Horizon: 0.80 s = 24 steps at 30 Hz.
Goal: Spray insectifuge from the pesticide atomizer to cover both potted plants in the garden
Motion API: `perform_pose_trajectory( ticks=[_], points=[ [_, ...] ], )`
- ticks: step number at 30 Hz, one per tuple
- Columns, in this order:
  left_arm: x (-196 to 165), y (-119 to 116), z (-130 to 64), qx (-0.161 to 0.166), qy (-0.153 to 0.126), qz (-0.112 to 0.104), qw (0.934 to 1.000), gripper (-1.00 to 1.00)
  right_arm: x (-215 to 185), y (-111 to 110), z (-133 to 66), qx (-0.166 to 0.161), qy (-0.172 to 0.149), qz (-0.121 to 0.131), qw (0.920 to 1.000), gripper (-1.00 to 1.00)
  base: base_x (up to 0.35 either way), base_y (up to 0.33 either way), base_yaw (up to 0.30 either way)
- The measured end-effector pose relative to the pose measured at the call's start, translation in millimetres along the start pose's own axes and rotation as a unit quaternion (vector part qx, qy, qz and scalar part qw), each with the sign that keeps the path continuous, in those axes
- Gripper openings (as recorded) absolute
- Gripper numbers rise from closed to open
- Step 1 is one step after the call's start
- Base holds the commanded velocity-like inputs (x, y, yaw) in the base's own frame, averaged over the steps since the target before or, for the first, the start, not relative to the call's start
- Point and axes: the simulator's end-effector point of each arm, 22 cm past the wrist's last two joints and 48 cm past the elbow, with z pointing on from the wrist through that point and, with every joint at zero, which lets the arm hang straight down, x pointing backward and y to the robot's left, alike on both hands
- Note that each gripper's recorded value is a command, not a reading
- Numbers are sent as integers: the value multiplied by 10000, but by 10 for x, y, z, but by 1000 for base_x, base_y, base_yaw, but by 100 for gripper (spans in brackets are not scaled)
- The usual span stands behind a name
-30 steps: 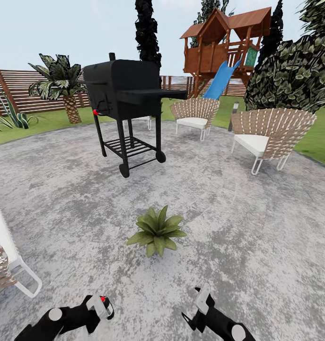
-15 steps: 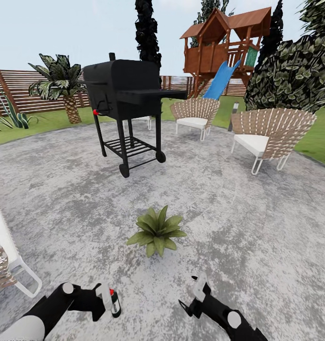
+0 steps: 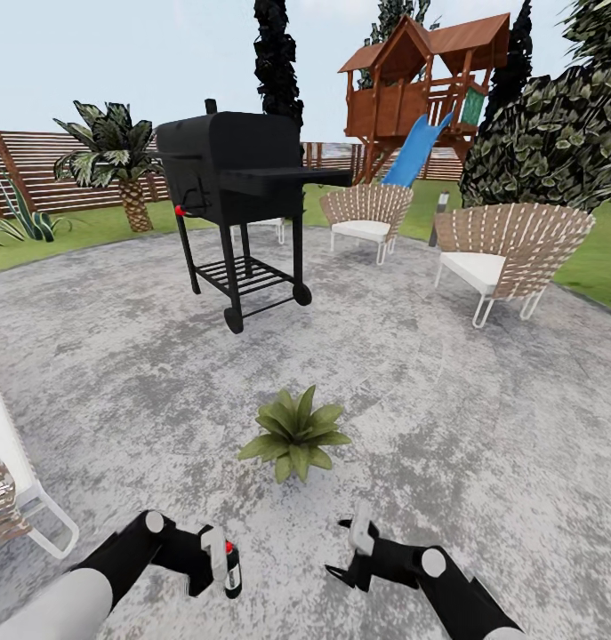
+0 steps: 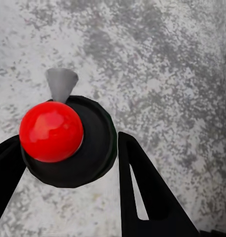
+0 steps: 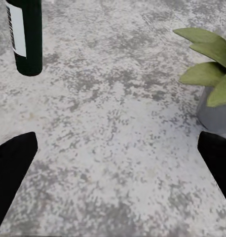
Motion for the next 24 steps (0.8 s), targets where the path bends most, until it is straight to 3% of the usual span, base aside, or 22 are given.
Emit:
perform_pose_trajectory(
  ticks=[4, 10, 17, 24],
  points=[
    [-44, -91, 95, 124, 152, 145, 9997, -100, -24, 110, 11, -242, -21, -2, 9997, -100, 0, 0, 0],
    [-177, -181, 197, 223, 118, 227, 9994, -100, -142, 277, 78, -533, -123, -5, 9985, -100, 0, 0, 0],
    [-283, -308, 322, 369, 225, 454, 9980, -100, -302, 296, 118, -594, -258, -94, 9979, -100, 0, 0, 0],
    [-415, -391, 406, 447, 168, 542, 9974, -100, -367, 380, 143, -746, -314, -105, 9967, -100, 0, 0, 0]
  ],
)
